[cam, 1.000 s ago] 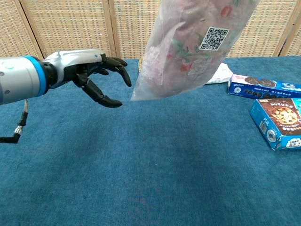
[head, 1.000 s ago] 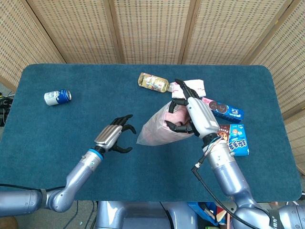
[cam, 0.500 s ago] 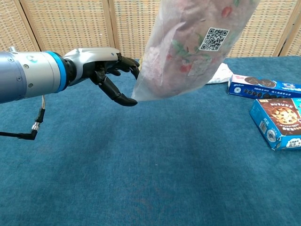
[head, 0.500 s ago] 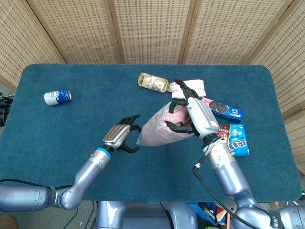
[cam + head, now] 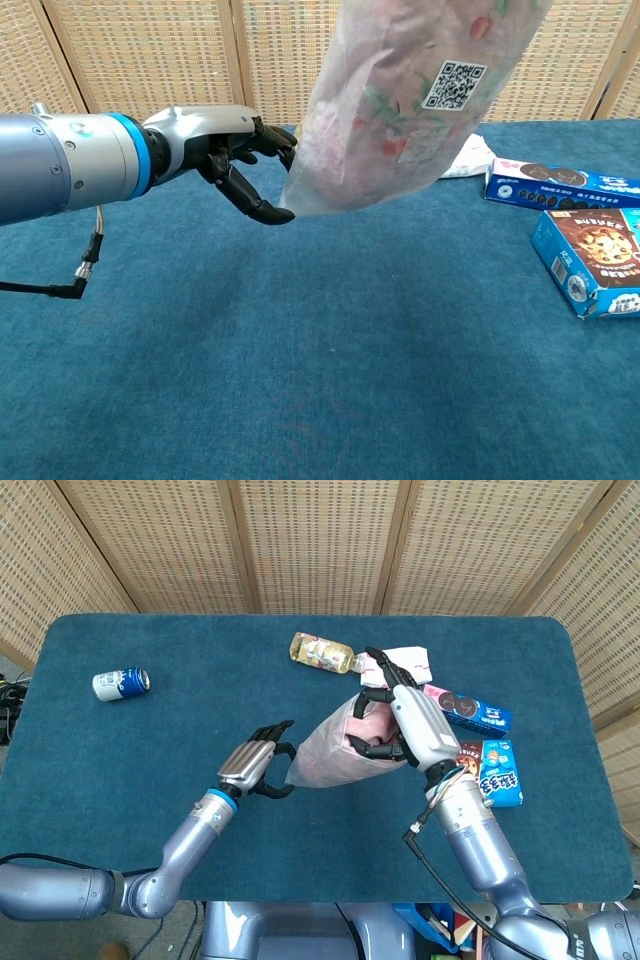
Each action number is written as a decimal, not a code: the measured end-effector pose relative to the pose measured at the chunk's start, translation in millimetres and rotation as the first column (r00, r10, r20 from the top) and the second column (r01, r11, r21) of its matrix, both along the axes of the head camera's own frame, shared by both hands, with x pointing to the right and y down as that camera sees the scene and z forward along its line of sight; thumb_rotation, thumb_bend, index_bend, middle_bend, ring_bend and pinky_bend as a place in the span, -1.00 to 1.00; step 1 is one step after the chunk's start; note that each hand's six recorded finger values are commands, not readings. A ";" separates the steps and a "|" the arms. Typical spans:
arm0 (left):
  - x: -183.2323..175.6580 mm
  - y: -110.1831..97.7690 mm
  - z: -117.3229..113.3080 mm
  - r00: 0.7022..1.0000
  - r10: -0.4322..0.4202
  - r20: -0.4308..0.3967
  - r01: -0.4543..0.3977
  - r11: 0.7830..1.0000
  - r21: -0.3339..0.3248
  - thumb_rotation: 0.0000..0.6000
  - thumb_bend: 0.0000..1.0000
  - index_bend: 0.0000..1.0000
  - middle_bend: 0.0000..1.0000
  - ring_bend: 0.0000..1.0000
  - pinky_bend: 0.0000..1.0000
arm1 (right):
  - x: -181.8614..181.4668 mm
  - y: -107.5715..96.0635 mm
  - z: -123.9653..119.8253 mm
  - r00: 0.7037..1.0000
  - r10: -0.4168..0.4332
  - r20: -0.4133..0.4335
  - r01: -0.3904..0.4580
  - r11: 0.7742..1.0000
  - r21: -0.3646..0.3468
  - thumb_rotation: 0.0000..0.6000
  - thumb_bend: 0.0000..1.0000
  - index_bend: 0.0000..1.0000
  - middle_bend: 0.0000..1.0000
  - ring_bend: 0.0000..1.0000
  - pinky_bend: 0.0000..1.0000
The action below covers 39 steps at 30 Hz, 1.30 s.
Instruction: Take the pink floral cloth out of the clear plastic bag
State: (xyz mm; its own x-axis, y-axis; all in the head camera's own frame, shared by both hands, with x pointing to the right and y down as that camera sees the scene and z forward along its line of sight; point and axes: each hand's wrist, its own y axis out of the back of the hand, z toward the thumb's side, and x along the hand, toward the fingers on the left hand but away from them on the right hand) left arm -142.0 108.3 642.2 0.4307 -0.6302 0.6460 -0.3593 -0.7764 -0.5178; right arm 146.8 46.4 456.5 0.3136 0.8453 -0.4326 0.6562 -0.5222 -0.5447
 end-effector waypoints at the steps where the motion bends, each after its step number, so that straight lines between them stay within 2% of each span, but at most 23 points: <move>1: 0.6 0.5 0.2 1.000 0.000 -0.001 0.000 1.000 -0.002 1.00 -0.38 -0.08 -1.00 -1.00 -1.00 | -0.2 0.0 -0.1 1.000 -0.001 0.000 0.001 1.000 0.000 1.00 0.55 0.57 -1.00 -1.00 -1.00; 22: 12.7 0.7 -0.7 1.000 0.001 -0.012 -0.001 1.000 -0.015 1.00 -0.16 -0.01 -1.00 -1.00 -1.00 | -1.1 -0.1 -1.0 1.000 -0.004 0.011 0.004 1.000 -0.001 1.00 0.55 0.57 -1.00 -1.00 -1.00; 39: 14.8 3.1 4.1 1.000 0.007 -0.001 -0.007 1.000 -0.024 1.00 -0.16 -0.01 -1.00 -1.00 -1.00 | -1.1 -0.9 -2.8 1.000 -0.005 0.025 0.005 1.000 -0.005 1.00 0.55 0.57 -1.00 -1.00 -1.00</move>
